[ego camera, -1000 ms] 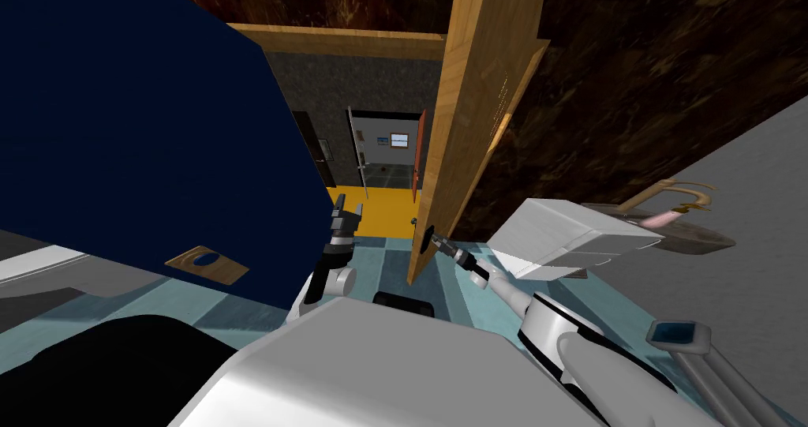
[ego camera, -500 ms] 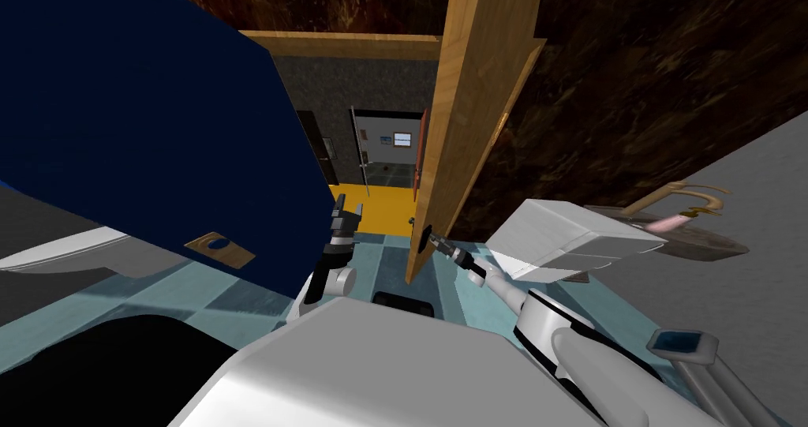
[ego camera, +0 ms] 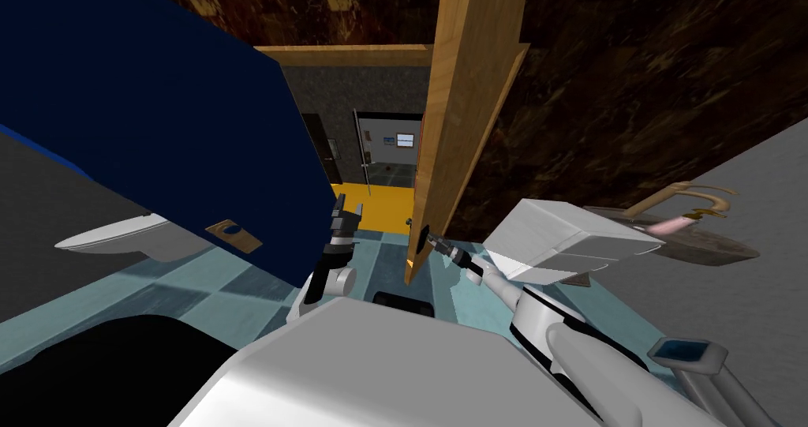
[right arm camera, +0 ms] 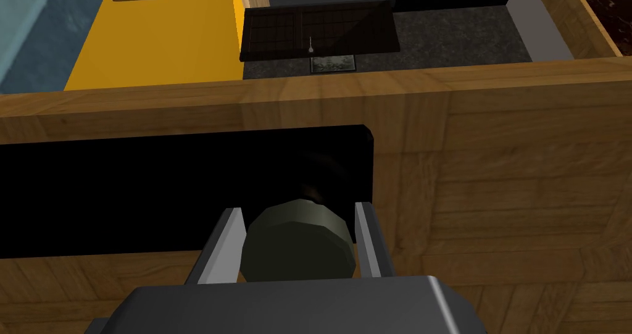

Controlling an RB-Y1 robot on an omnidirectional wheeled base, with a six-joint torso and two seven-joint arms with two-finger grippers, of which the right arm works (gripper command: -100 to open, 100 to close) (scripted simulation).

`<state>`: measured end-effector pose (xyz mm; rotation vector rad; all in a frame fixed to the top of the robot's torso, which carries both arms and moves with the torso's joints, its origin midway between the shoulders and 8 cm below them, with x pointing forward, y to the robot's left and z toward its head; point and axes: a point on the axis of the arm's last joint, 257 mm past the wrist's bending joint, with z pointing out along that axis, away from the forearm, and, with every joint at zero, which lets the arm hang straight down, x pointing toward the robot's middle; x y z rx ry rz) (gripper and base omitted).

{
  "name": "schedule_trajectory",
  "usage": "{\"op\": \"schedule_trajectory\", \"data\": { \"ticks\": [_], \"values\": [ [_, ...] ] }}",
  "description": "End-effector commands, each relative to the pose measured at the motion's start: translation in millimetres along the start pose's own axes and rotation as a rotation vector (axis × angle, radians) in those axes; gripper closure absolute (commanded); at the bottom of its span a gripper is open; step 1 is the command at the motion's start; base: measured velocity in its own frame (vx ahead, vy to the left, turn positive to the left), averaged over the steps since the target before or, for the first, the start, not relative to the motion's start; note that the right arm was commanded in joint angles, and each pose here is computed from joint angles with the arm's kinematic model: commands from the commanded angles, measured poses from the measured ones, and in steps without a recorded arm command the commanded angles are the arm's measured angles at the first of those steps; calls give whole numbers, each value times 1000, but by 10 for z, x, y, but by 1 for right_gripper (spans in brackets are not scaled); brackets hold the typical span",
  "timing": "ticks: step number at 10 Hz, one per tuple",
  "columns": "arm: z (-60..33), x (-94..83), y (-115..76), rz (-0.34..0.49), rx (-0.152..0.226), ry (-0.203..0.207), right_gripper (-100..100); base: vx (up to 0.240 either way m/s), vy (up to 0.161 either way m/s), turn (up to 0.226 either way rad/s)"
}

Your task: Pull the door open

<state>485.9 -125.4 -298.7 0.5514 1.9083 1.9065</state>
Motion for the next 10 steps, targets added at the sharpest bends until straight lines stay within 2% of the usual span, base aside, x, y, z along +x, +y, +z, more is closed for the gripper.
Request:
{"op": "schedule_trajectory", "data": {
  "ticks": [1, 4, 8, 10],
  "values": [
    [33, 20, 16, -3, -2, 11, 100, -67, -203, 74],
    [91, 66, 26, -5, -2, 30, 100, -53, -183, 66],
    [122, 140, -9, 1, 1, 47, 100, -47, -123, 68],
    [153, 168, -2, 0, 0, 59, 100, -66, -192, 106]
  ]
}}
